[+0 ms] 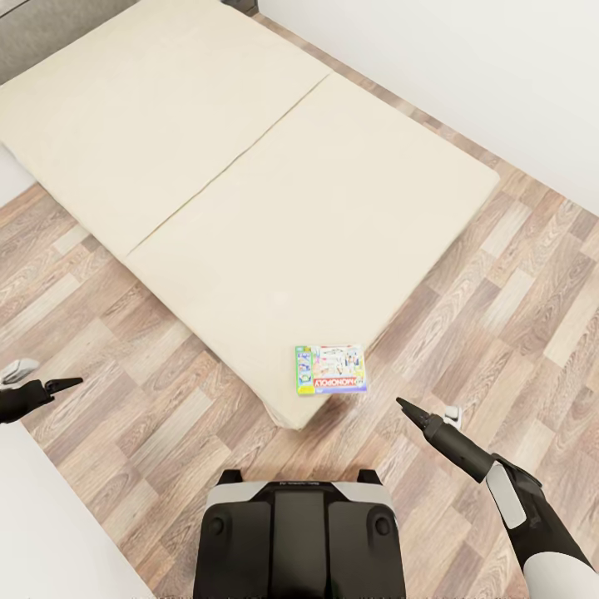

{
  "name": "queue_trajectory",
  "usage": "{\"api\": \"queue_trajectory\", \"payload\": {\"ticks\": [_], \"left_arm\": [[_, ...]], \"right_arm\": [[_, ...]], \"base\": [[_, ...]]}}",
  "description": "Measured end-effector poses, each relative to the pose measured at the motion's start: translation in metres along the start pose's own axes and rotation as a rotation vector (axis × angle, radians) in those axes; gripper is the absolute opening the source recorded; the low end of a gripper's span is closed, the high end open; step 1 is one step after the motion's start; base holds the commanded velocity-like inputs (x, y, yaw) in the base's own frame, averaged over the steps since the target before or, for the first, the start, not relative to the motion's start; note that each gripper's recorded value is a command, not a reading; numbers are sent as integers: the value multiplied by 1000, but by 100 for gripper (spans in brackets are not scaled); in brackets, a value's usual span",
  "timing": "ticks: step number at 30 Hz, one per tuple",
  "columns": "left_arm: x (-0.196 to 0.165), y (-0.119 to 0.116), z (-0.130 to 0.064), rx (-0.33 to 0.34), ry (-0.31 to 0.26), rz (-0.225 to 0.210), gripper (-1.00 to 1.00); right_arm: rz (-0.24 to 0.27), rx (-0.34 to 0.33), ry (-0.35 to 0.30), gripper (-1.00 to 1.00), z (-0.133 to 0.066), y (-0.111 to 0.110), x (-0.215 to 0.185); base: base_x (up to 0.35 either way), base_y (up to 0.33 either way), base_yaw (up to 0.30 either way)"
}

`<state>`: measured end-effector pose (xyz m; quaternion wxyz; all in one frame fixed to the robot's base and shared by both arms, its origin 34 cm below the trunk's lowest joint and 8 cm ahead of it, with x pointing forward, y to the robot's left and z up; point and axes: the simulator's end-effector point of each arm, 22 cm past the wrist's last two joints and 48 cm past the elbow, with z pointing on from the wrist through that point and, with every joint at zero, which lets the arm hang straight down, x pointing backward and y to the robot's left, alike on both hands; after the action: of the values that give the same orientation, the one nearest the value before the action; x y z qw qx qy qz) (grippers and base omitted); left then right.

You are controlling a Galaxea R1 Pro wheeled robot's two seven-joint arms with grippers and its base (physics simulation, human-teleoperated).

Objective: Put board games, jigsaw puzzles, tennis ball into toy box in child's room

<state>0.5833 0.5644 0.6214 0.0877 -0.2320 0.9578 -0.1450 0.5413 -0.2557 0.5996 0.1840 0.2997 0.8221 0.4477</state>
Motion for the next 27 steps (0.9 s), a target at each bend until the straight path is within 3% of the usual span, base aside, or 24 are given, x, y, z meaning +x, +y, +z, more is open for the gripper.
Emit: {"api": "queue_trajectory", "payload": {"ticks": [13,18,27], "left_arm": [[15,0,17,-3,24,13,100],[19,9,25,-46,26,49,100],[24,21,31,-93,31,65,100]], "right_arm": [[10,-12,8,100,1,-4,7],[8,-9,7,100,1,-8,9],[12,-3,10,100,1,-14,14]], "base": [[0,0,0],[0,0,0],[0,0,0]]}}
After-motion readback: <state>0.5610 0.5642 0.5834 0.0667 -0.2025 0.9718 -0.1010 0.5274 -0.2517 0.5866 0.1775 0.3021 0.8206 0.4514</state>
